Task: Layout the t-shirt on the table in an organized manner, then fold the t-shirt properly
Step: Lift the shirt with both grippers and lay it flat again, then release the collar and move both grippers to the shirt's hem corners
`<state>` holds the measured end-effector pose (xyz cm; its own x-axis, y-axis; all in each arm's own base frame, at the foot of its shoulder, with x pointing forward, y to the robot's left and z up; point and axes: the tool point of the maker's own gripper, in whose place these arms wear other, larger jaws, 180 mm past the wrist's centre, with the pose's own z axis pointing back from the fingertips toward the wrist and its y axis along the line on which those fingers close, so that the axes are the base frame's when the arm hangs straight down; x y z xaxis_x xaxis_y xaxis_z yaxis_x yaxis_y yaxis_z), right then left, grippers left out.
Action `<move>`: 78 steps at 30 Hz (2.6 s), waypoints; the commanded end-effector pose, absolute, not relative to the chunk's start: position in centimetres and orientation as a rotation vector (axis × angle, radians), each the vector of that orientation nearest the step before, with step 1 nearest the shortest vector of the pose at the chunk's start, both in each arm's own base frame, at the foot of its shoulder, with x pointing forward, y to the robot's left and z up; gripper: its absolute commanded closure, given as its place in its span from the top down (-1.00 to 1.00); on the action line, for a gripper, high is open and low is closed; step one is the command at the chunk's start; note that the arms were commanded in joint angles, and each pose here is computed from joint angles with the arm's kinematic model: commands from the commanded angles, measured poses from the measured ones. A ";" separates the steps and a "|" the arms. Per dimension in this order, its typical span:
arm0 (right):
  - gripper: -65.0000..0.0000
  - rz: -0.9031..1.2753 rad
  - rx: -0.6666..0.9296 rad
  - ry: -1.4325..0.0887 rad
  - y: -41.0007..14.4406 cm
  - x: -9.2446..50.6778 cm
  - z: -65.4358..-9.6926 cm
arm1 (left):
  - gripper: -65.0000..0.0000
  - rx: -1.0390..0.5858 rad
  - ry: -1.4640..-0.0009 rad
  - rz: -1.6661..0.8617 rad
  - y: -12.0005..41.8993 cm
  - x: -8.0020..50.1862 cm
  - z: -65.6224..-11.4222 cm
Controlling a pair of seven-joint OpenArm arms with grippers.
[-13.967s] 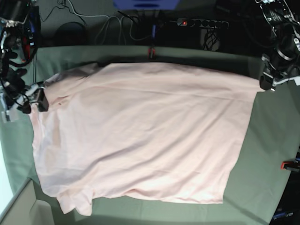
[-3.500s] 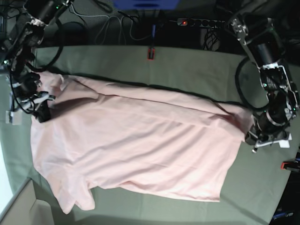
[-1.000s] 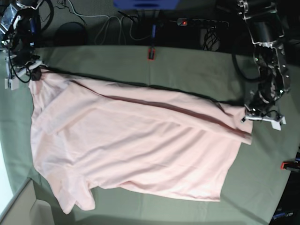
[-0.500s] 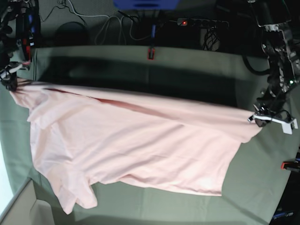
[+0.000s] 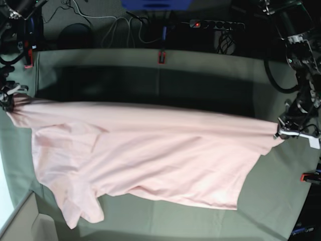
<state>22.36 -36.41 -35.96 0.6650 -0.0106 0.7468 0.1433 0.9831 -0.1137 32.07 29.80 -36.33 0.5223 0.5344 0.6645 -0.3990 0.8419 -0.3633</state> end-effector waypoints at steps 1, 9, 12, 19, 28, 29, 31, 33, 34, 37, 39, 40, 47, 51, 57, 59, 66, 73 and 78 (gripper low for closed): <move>-1.00 -0.085 -0.219 -0.851 -37.7 21.9 -34.9 | -1.00 -0.130 -0.922 0.566 31.4 32.8 -34.6; -1.00 -0.097 -0.204 -0.747 -37.1 17.9 -37.5 | -1.00 -0.114 -0.855 0.573 31.4 30.3 -36.8; -1.00 -0.118 -0.196 -0.715 -36.8 16.3 -38.5 | -1.00 -0.108 -0.823 0.573 31.3 29.0 -37.7; -1.00 -0.124 -0.187 -0.648 -36.3 13.8 -39.9 | -1.00 -0.083 -0.737 0.575 31.1 25.2 -40.3; -1.00 -0.190 -0.129 -0.634 -36.4 11.9 -43.0 | -1.00 -0.066 -0.658 0.656 31.3 20.6 -42.7; -1.00 -0.194 -0.126 -0.638 -36.4 11.9 -43.1 | -1.00 -0.061 -0.663 0.672 31.7 20.4 -42.6; -1.00 -0.199 -0.123 -0.626 -36.3 11.5 -43.5 | -1.00 -0.066 -0.663 0.712 31.7 19.9 -42.9; -1.00 -0.192 -0.132 -0.612 -36.5 11.2 -43.6 | -1.00 -0.068 -0.669 0.746 32.0 19.7 -42.9; -1.00 -0.192 -0.132 -0.611 -36.5 11.2 -43.6 | -1.00 -0.071 -0.668 0.765 32.0 19.5 -43.1; -1.00 -0.191 -0.134 -0.611 -36.5 11.2 -43.6 | -1.00 -0.088 -0.679 0.789 31.8 20.1 -43.0; -1.00 -0.189 -0.136 -0.612 -36.6 11.2 -43.5 | -1.00 -0.094 -0.680 0.785 31.6 20.4 -43.0; -1.00 -0.188 -0.136 -0.610 -36.6 11.1 -43.6 | -1.00 -0.094 -0.680 0.785 31.6 20.4 -43.0; -0.46 -0.186 -0.139 -0.611 -36.7 11.1 -43.5 | -0.97 -0.094 -0.695 0.775 31.6 20.7 -42.5; -0.26 -0.186 -0.140 -0.614 -36.8 11.2 -43.4 | -0.69 -0.085 -0.712 0.768 31.8 20.7 -41.9; -0.21 -0.213 -0.183 -0.637 -38.2 10.9 -42.2 | -0.02 -0.069 -0.781 0.736 32.0 21.6 -39.4; -0.21 -0.215 -0.210 -0.655 -38.8 11.0 -41.2 | 0.17 -0.063 -0.803 0.724 32.1 21.8 -38.6; -0.21 -0.205 -0.229 -0.757 -39.1 14.9 -38.9 | 0.33 -0.093 -0.921 0.718 32.4 26.5 -35.5; -0.21 -0.205 -0.222 -0.813 -39.0 17.2 -38.0 | 0.33 -0.170 -1.076 0.712 32.0 33.0 -30.6; -0.21 -0.221 -0.236 -0.808 -39.5 16.4 -37.9 | 0.33 -0.203 -1.107 0.660 31.0 35.9 -29.1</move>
<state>16.23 -38.44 -39.37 0.6977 -0.1293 0.7046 0.2749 0.9566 -0.0966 35.77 30.32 -30.11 0.3048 0.5982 0.7411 -0.3911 0.7881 -0.4753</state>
